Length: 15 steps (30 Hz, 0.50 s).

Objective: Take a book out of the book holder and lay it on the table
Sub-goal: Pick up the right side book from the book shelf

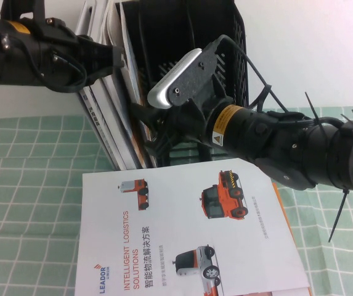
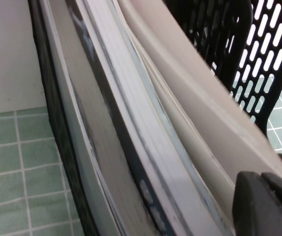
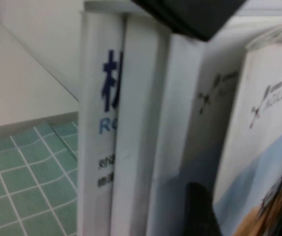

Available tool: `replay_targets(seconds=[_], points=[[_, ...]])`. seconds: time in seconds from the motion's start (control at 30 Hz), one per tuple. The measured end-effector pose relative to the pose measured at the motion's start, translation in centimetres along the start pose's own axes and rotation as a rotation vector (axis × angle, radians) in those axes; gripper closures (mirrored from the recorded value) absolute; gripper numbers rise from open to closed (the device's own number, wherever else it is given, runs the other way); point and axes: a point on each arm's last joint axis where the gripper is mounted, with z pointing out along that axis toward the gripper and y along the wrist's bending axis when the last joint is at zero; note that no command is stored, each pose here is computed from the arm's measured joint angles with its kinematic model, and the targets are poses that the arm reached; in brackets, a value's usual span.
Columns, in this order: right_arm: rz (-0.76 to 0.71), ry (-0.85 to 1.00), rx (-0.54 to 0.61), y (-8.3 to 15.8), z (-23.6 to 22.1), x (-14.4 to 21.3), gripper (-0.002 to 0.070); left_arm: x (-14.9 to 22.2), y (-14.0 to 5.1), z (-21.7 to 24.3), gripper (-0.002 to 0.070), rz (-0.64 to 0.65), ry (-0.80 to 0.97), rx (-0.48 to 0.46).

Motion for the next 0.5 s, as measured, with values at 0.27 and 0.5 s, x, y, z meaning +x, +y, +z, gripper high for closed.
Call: replay_targets(seconds=[0.27,0.5], points=[[0.001,0.012,0.008,-0.2,-0.1,-0.1,0.0269,0.0,0.0,0.0,0.0678,0.004,0.003,-0.001],[0.064,0.029,0.025,-0.1,0.8,1.9,0.0298,0.0,-0.1,0.0,0.0678,-0.013,0.005,0.011]])
